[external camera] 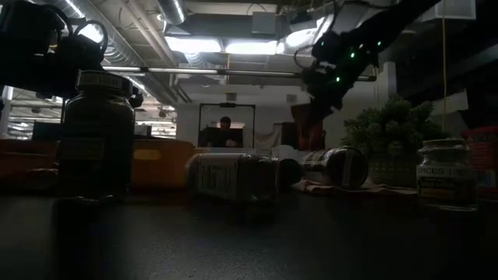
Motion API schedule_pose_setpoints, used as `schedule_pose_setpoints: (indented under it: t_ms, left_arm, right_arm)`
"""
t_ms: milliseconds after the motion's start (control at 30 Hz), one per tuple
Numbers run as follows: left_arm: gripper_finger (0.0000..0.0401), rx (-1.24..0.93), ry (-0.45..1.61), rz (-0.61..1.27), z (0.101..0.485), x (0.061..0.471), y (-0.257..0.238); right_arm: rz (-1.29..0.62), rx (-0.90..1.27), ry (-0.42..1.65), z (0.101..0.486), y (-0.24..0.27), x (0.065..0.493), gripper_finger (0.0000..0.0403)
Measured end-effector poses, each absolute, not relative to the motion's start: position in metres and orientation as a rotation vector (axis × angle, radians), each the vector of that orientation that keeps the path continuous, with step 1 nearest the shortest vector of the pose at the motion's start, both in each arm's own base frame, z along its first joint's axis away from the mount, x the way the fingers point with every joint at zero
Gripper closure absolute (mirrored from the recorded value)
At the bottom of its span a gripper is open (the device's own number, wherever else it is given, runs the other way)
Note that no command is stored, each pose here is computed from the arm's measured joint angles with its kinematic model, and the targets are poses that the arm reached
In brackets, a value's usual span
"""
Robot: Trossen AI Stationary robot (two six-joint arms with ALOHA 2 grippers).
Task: Sort spices by type
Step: Put the right orange seasoning pack into the right transparent bin, then put the top orange seasoning pack into the right transparent bin
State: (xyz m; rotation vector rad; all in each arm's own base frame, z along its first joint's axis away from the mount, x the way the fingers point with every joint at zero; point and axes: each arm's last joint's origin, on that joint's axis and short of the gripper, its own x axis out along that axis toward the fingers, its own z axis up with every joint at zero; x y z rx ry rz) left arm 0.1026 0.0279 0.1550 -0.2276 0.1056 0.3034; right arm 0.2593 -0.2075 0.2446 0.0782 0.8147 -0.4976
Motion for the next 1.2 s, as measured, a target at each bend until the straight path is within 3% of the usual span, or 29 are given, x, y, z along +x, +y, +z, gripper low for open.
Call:
schedule_pose_setpoints:
  t_ms: [400,833,1000,1200]
  left_arm:
    - [0.0196,-0.364,0.067,0.355,0.159,0.102,0.029]
    - [0.0196,-0.385,-0.036,0.338,0.193,0.099,0.028]
    - [0.0196,-0.379,-0.079,0.328,0.209,0.097,0.028]
    - [0.0196,-0.359,-0.098,0.324,0.217,0.095,0.027]
  right_arm:
    - [-0.495,0.097,0.876,0.214,-0.218,0.271,0.0388]
    - [-0.516,0.113,0.871,0.214,-0.219,0.271,0.0245]
    - [-0.519,0.111,0.876,0.216,-0.219,0.271,0.0218]
    - [-0.550,0.111,0.945,0.241,-0.222,0.272,0.0213]
